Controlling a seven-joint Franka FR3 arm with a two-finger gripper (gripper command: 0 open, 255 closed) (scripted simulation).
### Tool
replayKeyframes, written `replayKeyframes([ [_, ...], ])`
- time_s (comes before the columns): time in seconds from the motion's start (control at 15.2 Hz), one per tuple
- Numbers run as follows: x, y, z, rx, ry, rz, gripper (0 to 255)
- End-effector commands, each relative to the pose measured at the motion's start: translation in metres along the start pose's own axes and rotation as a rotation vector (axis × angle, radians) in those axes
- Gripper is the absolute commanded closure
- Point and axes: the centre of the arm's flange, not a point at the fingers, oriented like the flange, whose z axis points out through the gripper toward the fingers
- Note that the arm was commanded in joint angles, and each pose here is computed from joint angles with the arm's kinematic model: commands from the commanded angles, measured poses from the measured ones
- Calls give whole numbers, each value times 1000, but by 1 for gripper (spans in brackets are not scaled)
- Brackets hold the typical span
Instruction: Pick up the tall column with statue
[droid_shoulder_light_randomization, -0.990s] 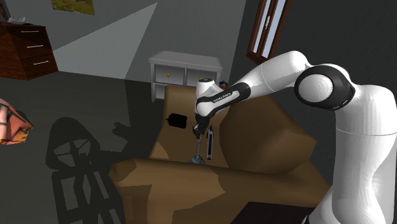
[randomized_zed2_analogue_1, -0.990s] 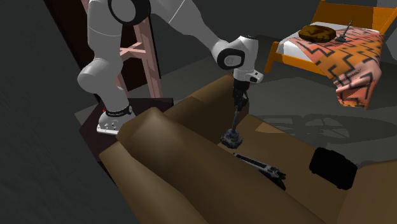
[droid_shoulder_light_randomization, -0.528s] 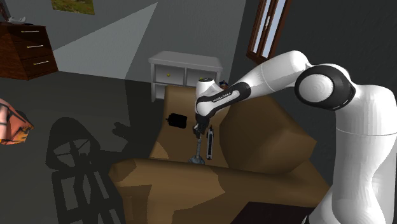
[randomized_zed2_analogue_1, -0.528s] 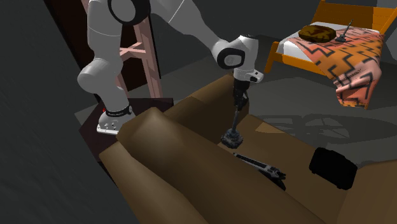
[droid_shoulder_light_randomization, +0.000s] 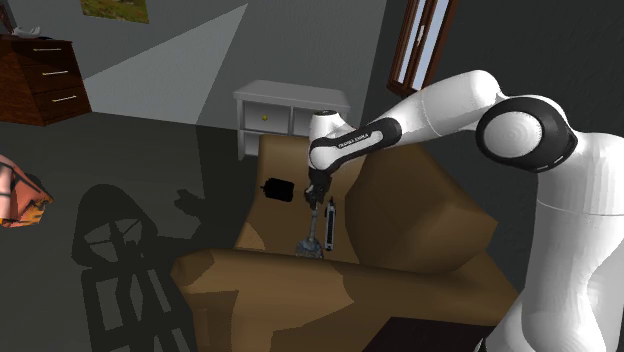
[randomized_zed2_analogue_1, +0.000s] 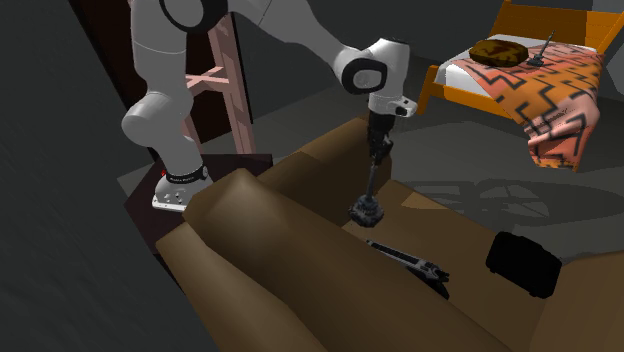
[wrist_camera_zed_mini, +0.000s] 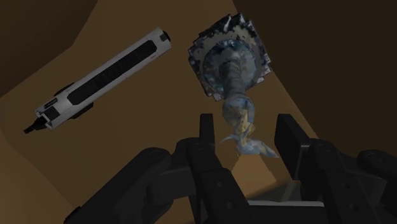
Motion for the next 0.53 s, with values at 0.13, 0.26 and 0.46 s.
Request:
replayKeyframes([
  [0.13, 1, 3, -22, 0, 0, 0, 255],
  [0.26, 1, 4, -32, 0, 0, 0, 255],
  [0.46, 1, 4, -38, 0, 0, 0, 255],
])
